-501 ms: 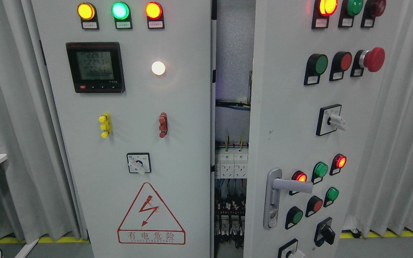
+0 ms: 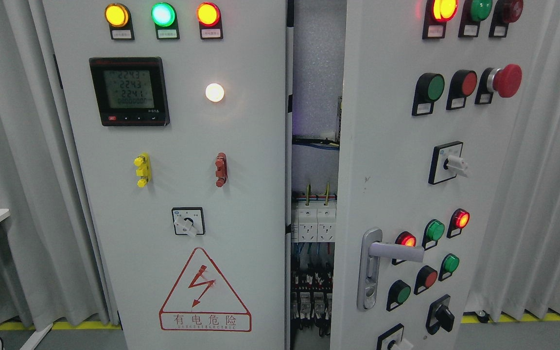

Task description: Open door with both hands

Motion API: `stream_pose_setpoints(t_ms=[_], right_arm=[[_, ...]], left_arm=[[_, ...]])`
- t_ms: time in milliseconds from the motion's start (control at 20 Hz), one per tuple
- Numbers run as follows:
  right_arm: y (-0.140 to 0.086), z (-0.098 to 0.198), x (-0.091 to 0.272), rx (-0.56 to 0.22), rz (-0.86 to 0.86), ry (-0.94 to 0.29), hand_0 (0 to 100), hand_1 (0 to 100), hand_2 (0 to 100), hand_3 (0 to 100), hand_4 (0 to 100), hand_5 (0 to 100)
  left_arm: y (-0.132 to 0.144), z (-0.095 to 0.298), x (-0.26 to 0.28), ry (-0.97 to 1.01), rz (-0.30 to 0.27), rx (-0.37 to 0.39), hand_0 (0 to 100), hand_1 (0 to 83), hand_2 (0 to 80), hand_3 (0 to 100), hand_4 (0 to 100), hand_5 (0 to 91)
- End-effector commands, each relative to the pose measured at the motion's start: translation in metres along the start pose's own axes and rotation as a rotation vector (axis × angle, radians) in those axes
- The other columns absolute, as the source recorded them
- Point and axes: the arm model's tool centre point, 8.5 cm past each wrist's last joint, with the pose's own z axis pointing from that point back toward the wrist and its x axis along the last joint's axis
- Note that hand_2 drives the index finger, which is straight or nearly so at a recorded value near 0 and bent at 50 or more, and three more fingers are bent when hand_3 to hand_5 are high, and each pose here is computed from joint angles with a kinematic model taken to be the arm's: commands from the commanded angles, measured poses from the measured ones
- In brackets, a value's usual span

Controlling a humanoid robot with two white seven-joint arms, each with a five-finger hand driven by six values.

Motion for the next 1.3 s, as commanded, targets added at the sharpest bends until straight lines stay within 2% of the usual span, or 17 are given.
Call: stream_pose_setpoints(t_ms=[0,250,350,451,551,801,1001,1051,1252], right_arm=[[0.000,0.000,0.000,0.001,0.001,0.001,22,0,0,0,0,0],[0.000,0.000,0.000,0.000,-0.001,0.001,22,0,0,0,0,0],[0.000,0.000,0.000,0.001,0.001,0.001,22,0,0,0,0,0],[0.000,0.000,0.000,0.001,0.001,-0.001,22,0,0,0,0,0],[0.000,0.000,0.000,0.001,0.001,0.001,22,0,0,0,0,0],[-0.001,0.000,0.000,-0.001,-0.001,0.001,22,0,0,0,0,0],[0.000,0.000,0.000,0.000,-0.001,0.001,22,0,0,0,0,0],[0.000,0.000,0.000,0.001,0.001,0.001,22,0,0,0,0,0],[0.000,0.000,0.000,0.001,0.001,0.001,22,0,0,0,0,0]], left_arm=[[0.021,0.013,0.078,-0.288,-0.087,-0.040,30,0.0,2.7,3,4,0.0],[0.005,0.050,0.126,-0.519,-0.225,-0.384,30,0.0,2.7,3,4,0.0],[0.004,0.069,0.139,-0.588,-0.286,-0.468,30,0.0,2.7,3,4,0.0],[0.011,0.094,0.153,-0.669,-0.357,-0.492,30,0.0,2.7,3,4,0.0],[0.016,0.122,0.164,-0.732,-0.457,-0.516,30,0.0,2.6,3,4,0.0],[0.008,0.195,0.190,-0.948,-0.573,-0.576,30,0.0,2.6,3,4,0.0],[-0.001,0.247,0.206,-1.069,-0.705,-0.572,30,0.0,2.7,3,4,0.0],[0.000,0.258,0.210,-1.095,-0.724,-0.577,30,0.0,2.7,3,4,0.0],[0.000,0.295,0.224,-1.189,-0.737,-0.644,30,0.0,2.7,3,4,0.0]])
